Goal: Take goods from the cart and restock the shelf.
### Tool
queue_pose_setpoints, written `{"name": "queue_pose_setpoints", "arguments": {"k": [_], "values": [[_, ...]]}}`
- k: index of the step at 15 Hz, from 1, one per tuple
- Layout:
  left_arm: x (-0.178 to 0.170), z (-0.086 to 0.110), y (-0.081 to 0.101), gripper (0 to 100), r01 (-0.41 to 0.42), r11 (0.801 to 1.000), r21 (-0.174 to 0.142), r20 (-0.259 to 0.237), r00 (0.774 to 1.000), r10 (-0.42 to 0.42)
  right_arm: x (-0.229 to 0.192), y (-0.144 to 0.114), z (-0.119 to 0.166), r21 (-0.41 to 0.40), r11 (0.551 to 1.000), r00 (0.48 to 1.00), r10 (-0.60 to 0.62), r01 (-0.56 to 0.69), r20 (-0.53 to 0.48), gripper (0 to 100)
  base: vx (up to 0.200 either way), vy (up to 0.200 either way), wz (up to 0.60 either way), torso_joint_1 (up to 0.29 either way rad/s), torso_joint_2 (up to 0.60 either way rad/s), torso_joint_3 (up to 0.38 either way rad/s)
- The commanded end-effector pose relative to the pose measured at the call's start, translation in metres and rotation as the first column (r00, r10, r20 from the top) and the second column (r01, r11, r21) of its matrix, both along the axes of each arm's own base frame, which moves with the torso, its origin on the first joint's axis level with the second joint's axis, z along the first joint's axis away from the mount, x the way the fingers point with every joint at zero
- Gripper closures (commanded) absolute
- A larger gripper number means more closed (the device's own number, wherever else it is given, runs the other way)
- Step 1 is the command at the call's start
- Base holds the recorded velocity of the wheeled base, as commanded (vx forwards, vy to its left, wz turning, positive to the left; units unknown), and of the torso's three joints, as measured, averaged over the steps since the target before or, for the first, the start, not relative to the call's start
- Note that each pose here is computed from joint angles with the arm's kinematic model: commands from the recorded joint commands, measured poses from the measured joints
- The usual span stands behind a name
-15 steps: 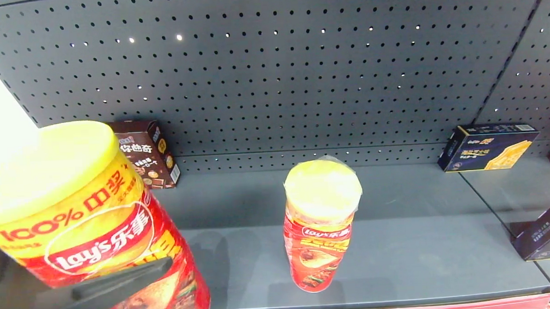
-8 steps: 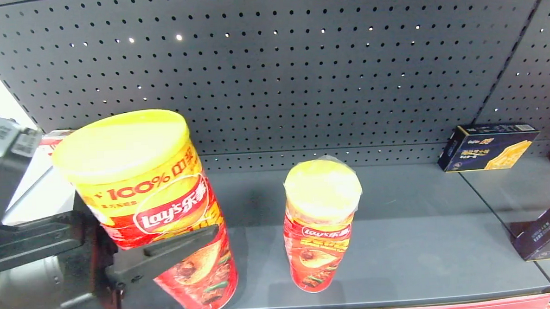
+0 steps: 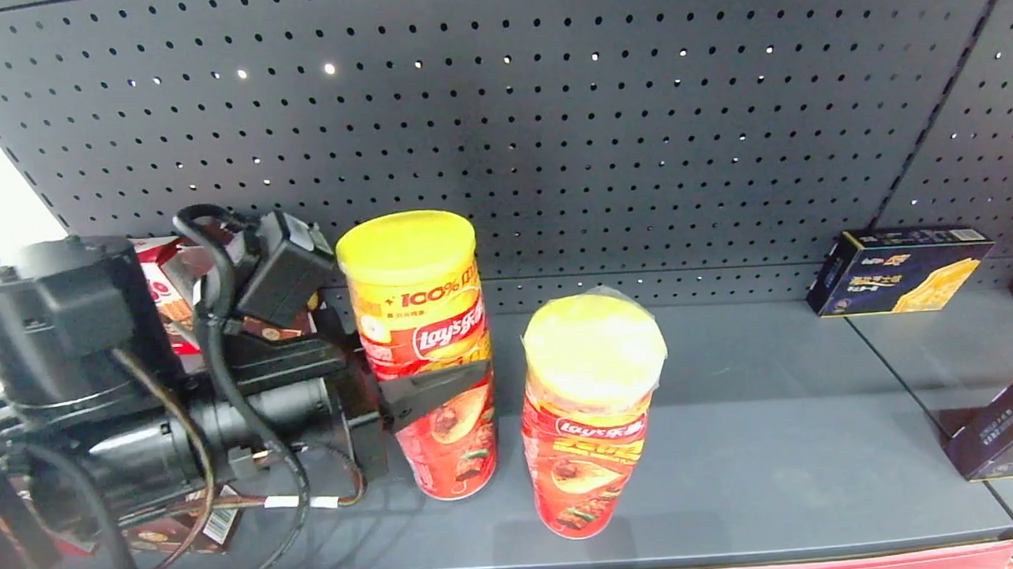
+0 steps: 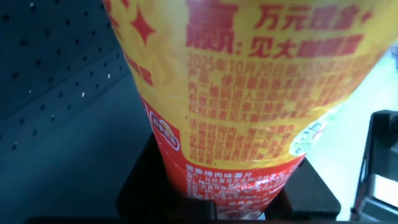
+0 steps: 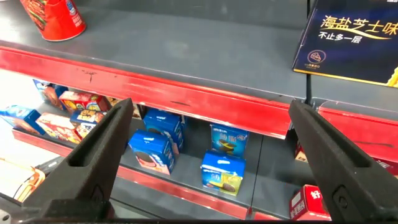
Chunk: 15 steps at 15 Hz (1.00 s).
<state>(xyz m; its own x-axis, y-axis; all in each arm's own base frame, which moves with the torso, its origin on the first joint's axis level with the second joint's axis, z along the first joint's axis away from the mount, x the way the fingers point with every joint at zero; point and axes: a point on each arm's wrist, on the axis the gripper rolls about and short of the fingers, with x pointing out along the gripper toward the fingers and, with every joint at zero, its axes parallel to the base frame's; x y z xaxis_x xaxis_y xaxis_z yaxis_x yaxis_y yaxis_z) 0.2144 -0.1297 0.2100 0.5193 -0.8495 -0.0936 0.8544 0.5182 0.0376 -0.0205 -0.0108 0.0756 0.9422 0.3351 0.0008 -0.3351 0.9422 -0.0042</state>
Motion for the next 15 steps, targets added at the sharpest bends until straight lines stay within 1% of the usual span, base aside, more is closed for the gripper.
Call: {"name": "queue_pose_setpoints", "arguments": {"k": [1, 2, 4, 5, 9, 11, 14, 15], "values": [[0.037, -0.013, -0.011, 100, 0.012, 1.000, 0.018, -0.039, 0.999, -0.011, 0.000, 0.000, 0.000, -0.001, 1.000, 1.000, 0.000, 0.000, -0.002, 0, 0.000, 0.000, 0.00, 0.000, 0.00, 0.000], [0.044, -0.012, -0.011, 100, 0.004, 1.000, 0.015, -0.033, 0.999, -0.004, 0.000, 0.000, 0.000, -0.001, 1.000, 1.000, 0.000, 0.000, -0.002, 0, 0.000, 0.000, 0.00, 0.000, 0.00, 0.000], [0.062, -0.004, -0.017, 100, -0.004, 1.000, -0.001, 0.001, 1.000, 0.004, 0.000, 0.000, 0.000, -0.001, 1.000, 1.000, 0.000, 0.000, -0.001, 0, 0.000, 0.000, 0.00, 0.000, 0.00, 0.000], [0.068, -0.003, -0.018, 100, -0.007, 1.000, -0.004, 0.007, 1.000, 0.007, 0.000, 0.000, 0.000, -0.001, 1.000, 1.000, 0.000, 0.000, -0.002, 0, 0.000, 0.000, 0.00, 0.000, 0.00, 0.000], [0.081, -0.006, -0.023, 100, -0.011, 1.000, -0.001, 0.009, 1.000, 0.011, 0.000, 0.000, 0.000, -0.001, 1.000, 1.000, 0.000, 0.000, -0.001, 0, 0.000, 0.000, 0.00, 0.000, 0.00, 0.000], [0.094, -0.006, -0.027, 100, -0.015, 1.000, 0.012, 0.046, 0.999, 0.014, 0.000, 0.000, 0.000, -0.001, 1.000, 1.000, 0.000, 0.000, -0.002, 0, 0.000, 0.000, 0.00, 0.000, 0.00, 0.000], [0.107, -0.008, -0.033, 100, -0.015, 1.000, 0.010, 0.057, 0.998, 0.014, 0.000, 0.000, 0.000, -0.001, 1.000, 1.000, 0.000, 0.000, -0.002, 0, 0.000, 0.000, 0.00, 0.000, 0.00, 0.000], [0.110, -0.006, -0.035, 100, -0.013, 1.000, 0.005, 0.068, 0.998, 0.013, 0.000, 0.000, 0.000, -0.001, 1.000, 1.000, 0.000, 0.000, -0.002, 0, 0.000, 0.000, 0.00, 0.000, 0.00, 0.000]]}}
